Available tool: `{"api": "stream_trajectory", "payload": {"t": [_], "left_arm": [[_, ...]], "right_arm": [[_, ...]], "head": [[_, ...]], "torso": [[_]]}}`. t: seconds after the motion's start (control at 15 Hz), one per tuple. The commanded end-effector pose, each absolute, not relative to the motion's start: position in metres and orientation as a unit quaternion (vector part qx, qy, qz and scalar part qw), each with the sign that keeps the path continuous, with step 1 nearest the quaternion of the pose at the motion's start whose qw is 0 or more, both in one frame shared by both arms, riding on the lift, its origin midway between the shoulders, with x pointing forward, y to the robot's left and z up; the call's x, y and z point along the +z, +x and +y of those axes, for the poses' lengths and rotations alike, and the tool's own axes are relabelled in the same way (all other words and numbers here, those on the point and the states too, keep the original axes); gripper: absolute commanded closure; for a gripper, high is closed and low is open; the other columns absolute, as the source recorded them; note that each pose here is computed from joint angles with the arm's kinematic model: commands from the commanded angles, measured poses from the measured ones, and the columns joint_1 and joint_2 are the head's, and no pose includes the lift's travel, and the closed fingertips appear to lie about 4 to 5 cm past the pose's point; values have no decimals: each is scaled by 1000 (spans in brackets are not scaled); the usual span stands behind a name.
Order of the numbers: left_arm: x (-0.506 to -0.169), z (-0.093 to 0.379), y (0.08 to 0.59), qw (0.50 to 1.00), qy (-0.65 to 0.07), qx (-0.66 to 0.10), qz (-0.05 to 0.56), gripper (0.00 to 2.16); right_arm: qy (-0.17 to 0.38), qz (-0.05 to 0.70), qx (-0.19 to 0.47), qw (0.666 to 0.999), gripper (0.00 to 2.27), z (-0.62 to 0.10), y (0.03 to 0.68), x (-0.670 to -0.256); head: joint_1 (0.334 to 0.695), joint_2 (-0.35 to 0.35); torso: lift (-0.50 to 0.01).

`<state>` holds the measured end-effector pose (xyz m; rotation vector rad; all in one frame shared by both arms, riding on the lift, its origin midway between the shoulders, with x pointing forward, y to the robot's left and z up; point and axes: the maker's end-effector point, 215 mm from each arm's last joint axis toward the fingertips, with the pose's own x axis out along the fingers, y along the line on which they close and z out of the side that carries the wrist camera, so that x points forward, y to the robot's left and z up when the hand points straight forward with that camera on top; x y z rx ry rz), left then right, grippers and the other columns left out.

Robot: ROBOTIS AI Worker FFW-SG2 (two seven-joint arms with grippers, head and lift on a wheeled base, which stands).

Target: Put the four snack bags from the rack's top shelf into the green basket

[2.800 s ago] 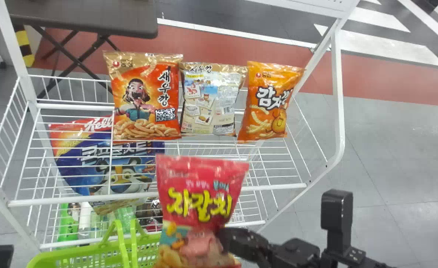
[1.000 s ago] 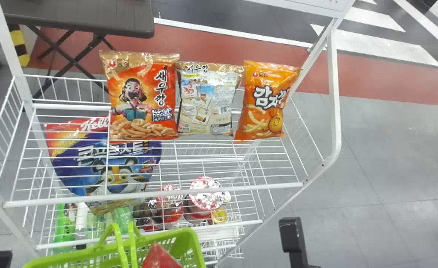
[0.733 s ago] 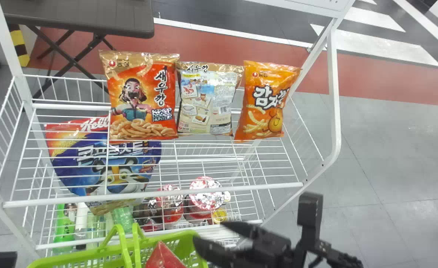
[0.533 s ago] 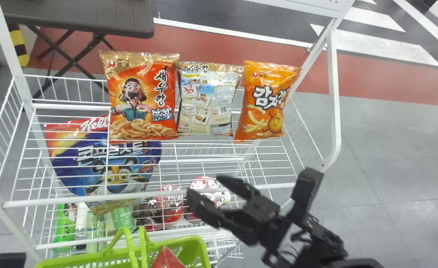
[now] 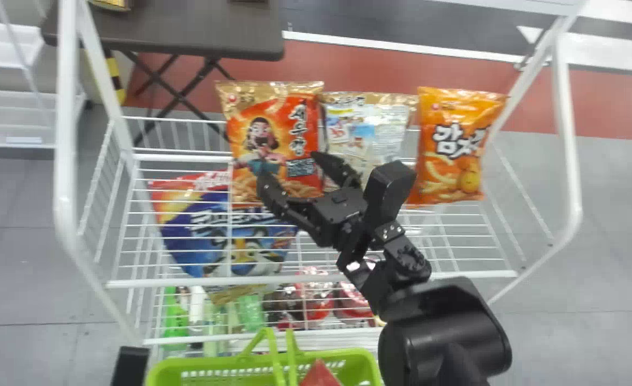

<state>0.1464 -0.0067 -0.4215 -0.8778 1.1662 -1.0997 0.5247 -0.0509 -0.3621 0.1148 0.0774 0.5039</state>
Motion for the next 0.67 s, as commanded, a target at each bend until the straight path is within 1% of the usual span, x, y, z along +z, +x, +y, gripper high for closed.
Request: {"api": "stream_trajectory", "payload": {"t": [0.0,0.2,0.27,0.4,0.47,0.53,0.6], "left_arm": [[-423,0,151,615,-383,-471,503,2145],[-424,1,154,614,-385,-471,503,2145],[-425,3,156,615,-386,-469,503,2145],[-425,5,158,614,-389,-469,502,2145],[-426,5,159,614,-389,-469,502,2145],[-425,5,160,615,-389,-469,501,2145],[-426,5,160,615,-389,-469,502,2145]], "right_arm": [[41,36,241,969,83,-44,549,-365],[29,39,234,971,107,-38,571,-363],[26,50,234,970,329,-39,577,-369],[24,95,252,963,1089,-32,581,-389],[23,127,265,956,1531,-27,580,-402],[23,140,267,953,1899,-27,579,-408],[24,144,273,951,2071,-24,578,-410]], "head": [[695,-100],[695,-83],[695,-77],[695,-61],[695,-55],[695,-47],[695,-41]], "torso": [[0],[0],[0],[0],[0],[0],[0]]}}
